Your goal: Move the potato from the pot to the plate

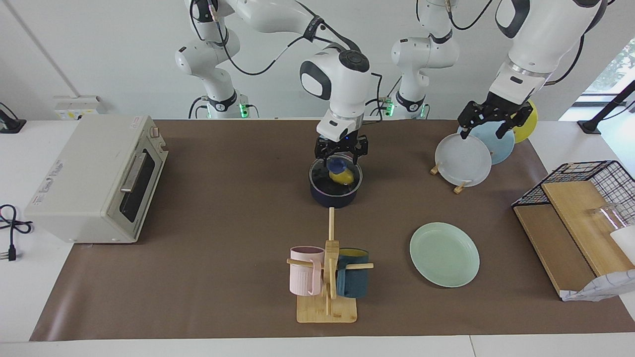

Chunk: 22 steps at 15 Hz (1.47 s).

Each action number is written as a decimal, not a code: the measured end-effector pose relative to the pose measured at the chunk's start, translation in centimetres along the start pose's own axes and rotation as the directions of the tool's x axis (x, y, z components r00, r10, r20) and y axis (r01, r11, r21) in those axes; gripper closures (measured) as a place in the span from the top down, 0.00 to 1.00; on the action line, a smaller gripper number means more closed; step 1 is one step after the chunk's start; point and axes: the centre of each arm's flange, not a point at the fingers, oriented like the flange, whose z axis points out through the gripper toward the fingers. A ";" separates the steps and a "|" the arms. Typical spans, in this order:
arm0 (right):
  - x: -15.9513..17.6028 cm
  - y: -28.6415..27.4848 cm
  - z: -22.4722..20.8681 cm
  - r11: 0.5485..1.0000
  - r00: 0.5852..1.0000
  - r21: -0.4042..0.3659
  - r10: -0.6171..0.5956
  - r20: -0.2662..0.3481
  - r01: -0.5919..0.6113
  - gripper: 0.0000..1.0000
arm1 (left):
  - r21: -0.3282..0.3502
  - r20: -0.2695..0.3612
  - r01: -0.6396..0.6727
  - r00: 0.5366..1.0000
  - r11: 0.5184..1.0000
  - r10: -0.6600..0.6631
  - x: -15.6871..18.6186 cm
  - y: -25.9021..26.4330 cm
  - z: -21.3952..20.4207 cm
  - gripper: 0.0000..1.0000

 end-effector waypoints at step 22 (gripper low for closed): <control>-1.1 -0.4 2.4 1.000 1.000 0.004 -0.020 -0.006 0.020 0.93 | 0.000 0.002 0.000 1.000 1.000 0.000 0.0 0.0 0.4 1.00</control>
